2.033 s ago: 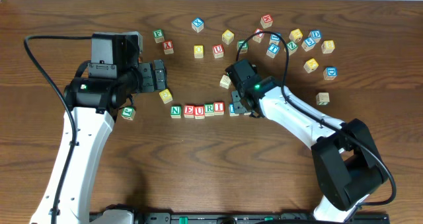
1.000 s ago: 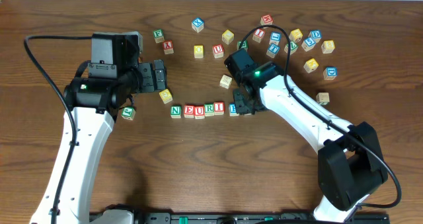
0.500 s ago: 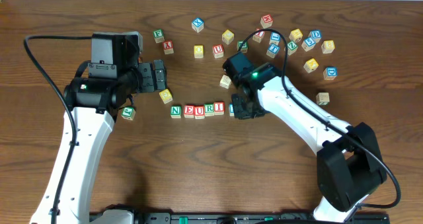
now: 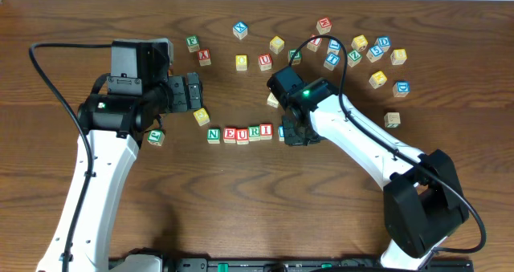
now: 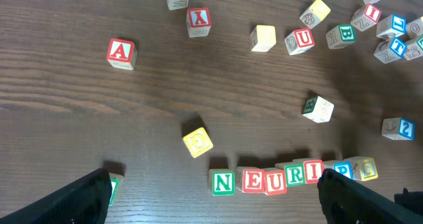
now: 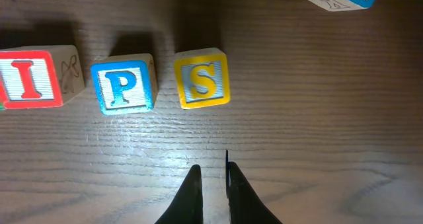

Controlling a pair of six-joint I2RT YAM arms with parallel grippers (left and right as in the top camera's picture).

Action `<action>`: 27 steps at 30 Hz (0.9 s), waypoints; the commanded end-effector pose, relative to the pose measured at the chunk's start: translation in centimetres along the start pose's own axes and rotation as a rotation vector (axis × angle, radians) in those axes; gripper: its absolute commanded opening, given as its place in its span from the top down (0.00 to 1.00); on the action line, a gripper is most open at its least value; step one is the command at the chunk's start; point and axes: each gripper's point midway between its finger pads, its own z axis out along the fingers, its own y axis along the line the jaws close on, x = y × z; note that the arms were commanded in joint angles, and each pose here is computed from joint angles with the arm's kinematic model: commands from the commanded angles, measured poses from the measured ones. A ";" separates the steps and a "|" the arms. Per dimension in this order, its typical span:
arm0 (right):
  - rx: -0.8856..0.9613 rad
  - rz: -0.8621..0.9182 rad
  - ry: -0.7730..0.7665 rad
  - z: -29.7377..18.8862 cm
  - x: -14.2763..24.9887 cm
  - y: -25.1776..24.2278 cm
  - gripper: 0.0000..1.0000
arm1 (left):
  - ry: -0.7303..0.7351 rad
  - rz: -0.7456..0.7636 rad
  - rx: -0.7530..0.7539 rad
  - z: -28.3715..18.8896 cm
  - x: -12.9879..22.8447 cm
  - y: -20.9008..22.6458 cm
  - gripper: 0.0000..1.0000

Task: Spell out NEURIPS
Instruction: 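Open the right gripper to release the S block, then raise the right gripper and move it back toward the rear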

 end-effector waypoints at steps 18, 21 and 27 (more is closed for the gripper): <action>0.158 0.070 -0.181 -2.5 -4.1 -2.9 0.91 | -0.031 0.009 0.011 -0.8 -0.9 -0.3 0.02; 0.209 0.107 -0.198 -4.5 -5.5 -5.3 0.93 | -0.030 0.009 0.011 -0.8 -0.9 -0.3 0.02; 0.215 0.151 -0.243 -8.5 -8.1 -8.0 0.94 | -0.031 0.009 0.011 -0.8 -0.9 -0.3 0.02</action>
